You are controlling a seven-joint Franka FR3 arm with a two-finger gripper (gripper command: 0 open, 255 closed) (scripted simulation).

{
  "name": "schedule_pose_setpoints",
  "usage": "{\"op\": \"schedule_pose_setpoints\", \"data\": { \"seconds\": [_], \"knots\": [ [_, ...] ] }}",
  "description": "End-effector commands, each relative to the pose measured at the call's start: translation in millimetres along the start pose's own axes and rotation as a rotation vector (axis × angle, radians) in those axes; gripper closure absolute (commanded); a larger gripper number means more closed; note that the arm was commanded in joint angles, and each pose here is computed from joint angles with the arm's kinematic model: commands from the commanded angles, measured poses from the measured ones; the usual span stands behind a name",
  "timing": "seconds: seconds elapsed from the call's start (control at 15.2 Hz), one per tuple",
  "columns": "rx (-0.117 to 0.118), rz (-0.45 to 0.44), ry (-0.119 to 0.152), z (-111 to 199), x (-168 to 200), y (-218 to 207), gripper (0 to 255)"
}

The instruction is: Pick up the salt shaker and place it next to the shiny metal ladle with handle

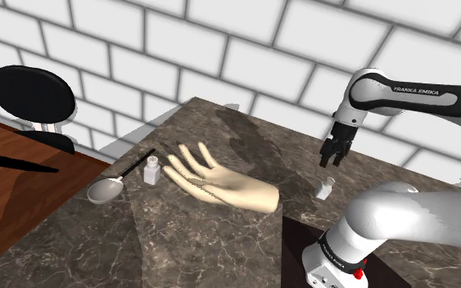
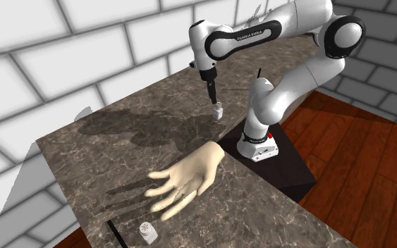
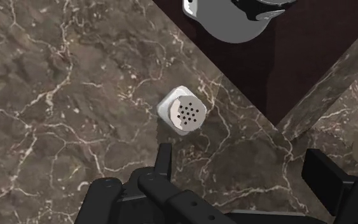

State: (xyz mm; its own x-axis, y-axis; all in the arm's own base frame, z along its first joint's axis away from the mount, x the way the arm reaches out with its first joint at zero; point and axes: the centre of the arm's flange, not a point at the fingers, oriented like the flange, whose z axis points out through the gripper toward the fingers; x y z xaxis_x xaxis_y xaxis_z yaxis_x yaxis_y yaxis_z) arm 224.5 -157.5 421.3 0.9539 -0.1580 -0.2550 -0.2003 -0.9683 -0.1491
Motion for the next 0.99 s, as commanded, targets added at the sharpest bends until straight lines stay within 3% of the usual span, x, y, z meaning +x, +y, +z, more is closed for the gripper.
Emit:
{"op": "schedule_pose_setpoints", "data": {
  "seconds": [0.0,0.13,0.66,0.92],
  "knots": [
    [0.014,0.006,-0.013,18.6,-0.8,21.8,0],
    [0.029,0.014,-0.025,36.0,-2.0,43.8,0],
    [0.030,0.015,-0.027,77.7,-3.2,44.8,0],
    [0.030,0.015,-0.027,77.7,-3.2,44.8,0]
  ]
}}
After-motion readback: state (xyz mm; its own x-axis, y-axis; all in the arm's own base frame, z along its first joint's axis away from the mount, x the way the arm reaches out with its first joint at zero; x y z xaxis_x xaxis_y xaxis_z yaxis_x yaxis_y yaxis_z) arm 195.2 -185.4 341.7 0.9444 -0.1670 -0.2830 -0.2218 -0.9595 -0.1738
